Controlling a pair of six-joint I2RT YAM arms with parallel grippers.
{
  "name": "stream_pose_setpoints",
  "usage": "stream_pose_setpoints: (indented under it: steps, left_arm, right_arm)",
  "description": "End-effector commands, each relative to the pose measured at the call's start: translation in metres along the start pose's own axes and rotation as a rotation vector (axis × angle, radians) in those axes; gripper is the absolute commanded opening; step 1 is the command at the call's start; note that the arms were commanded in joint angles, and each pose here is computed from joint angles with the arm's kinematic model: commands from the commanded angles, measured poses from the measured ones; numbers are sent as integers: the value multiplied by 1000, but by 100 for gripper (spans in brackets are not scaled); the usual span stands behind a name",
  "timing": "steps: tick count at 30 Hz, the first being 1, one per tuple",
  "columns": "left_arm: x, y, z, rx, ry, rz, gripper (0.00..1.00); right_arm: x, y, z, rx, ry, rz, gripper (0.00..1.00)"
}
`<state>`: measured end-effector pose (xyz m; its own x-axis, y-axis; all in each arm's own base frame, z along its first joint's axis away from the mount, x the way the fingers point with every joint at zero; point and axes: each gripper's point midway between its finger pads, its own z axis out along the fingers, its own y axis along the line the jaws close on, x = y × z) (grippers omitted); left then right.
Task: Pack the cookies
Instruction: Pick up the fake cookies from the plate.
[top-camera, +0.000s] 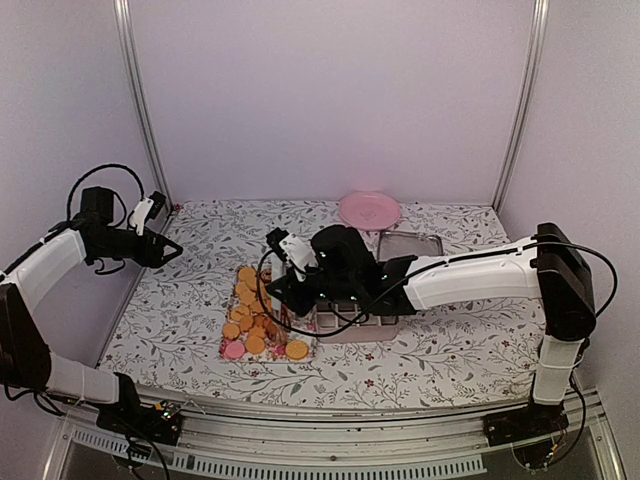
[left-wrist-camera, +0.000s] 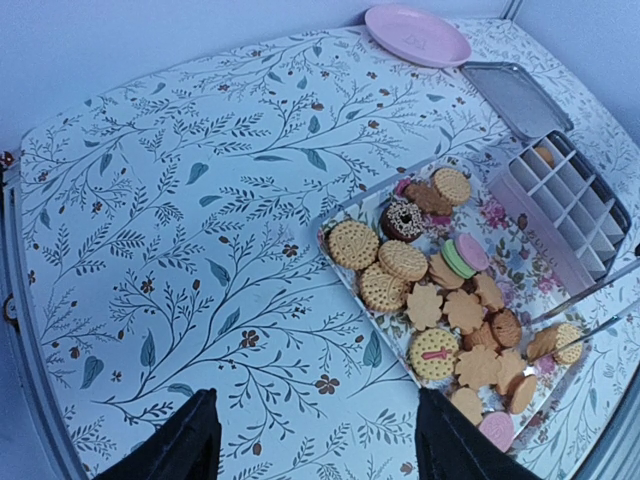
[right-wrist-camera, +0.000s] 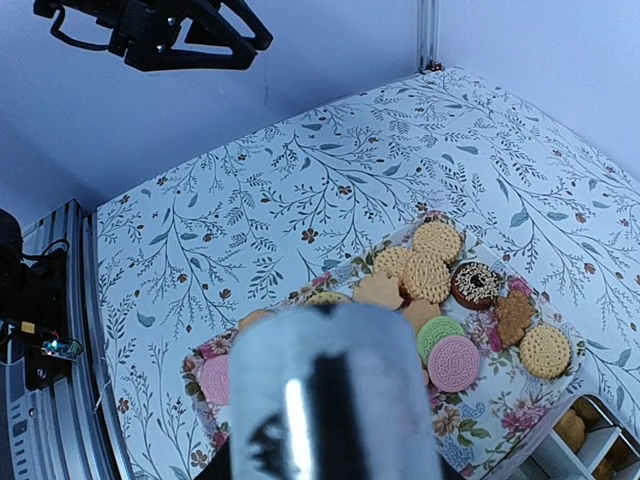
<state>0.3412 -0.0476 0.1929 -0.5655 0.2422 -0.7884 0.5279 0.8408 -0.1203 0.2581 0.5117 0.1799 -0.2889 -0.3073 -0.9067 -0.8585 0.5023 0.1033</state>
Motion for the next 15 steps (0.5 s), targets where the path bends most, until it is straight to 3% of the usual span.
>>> stream_pose_setpoints:
  steps: [1, 6, 15]
  left_arm:
    - [-1, 2, -5, -17, -18, 11, 67]
    - [-1, 2, -5, -21, -19, 15, 67]
    - [-3, 3, -5, -17, -21, 10, 67]
  right_arm:
    - [5, 0, 3, -10, 6, -2, 29]
    - [-2, 3, -7, -31, -14, 45, 0]
    - [-33, 4, -33, -31, -106, 88, 0]
